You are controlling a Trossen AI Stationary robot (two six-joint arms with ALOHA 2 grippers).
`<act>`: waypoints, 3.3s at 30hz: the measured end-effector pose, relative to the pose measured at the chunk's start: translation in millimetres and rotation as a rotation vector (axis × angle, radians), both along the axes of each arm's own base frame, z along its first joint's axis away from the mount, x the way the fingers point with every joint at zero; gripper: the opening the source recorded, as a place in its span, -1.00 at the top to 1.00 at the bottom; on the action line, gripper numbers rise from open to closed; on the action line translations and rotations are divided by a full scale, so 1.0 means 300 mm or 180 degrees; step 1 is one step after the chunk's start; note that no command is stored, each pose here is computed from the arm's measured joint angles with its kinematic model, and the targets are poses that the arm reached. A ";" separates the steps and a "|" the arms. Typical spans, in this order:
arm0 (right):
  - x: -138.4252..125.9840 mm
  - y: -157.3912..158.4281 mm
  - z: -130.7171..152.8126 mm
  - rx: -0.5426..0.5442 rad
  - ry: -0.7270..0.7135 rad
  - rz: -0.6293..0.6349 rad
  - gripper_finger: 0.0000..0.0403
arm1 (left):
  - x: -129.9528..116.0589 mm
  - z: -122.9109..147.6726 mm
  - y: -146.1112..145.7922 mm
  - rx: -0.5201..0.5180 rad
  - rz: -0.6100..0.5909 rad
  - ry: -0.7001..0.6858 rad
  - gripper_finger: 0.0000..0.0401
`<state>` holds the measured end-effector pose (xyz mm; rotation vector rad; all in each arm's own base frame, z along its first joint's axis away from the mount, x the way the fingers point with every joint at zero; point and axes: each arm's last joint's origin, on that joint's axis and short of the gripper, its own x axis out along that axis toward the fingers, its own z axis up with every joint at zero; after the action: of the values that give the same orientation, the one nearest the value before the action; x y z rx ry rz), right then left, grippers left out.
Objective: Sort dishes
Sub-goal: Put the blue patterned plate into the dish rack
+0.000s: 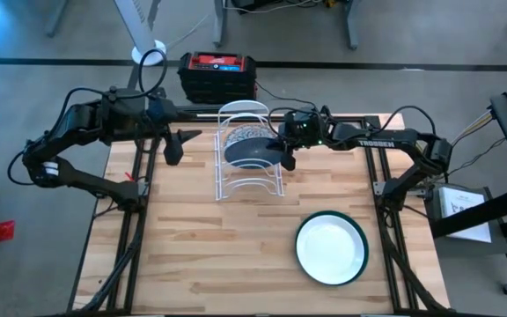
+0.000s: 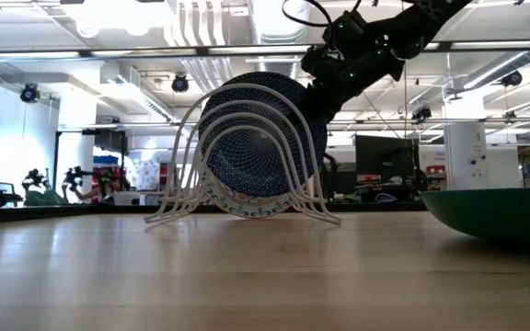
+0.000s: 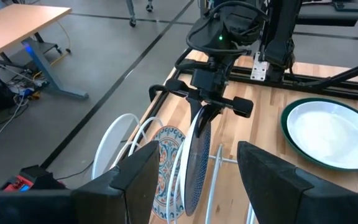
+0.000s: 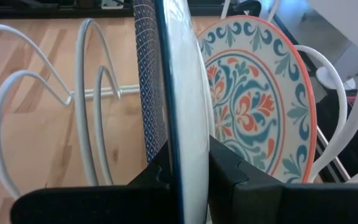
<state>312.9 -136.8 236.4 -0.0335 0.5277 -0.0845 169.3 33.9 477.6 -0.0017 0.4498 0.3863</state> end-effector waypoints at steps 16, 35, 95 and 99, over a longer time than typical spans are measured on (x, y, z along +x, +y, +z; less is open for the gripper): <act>0.029 -0.001 -0.041 0.0103 0.0009 -0.0025 0.86 | 0.029 -0.013 0.005 -0.0021 0.0003 0.0079 -0.02; 0.057 -0.006 -0.101 0.0248 0.0094 -0.0067 0.86 | 0.054 -0.026 0.009 -0.0036 -0.0001 0.0157 -0.02; 0.046 -0.001 -0.083 0.0420 0.0095 -0.0263 0.13 | 0.056 -0.028 0.009 -0.0078 0.0018 0.0149 -0.02; 0.040 0.003 -0.077 0.0450 0.0125 -0.0279 0.07 | 0.056 -0.028 0.009 -0.0078 0.0018 0.0149 -0.02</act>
<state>324.9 -135.9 213.2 0.1263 0.5732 -0.1323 186.2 36.5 469.4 -0.0177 0.5008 0.3869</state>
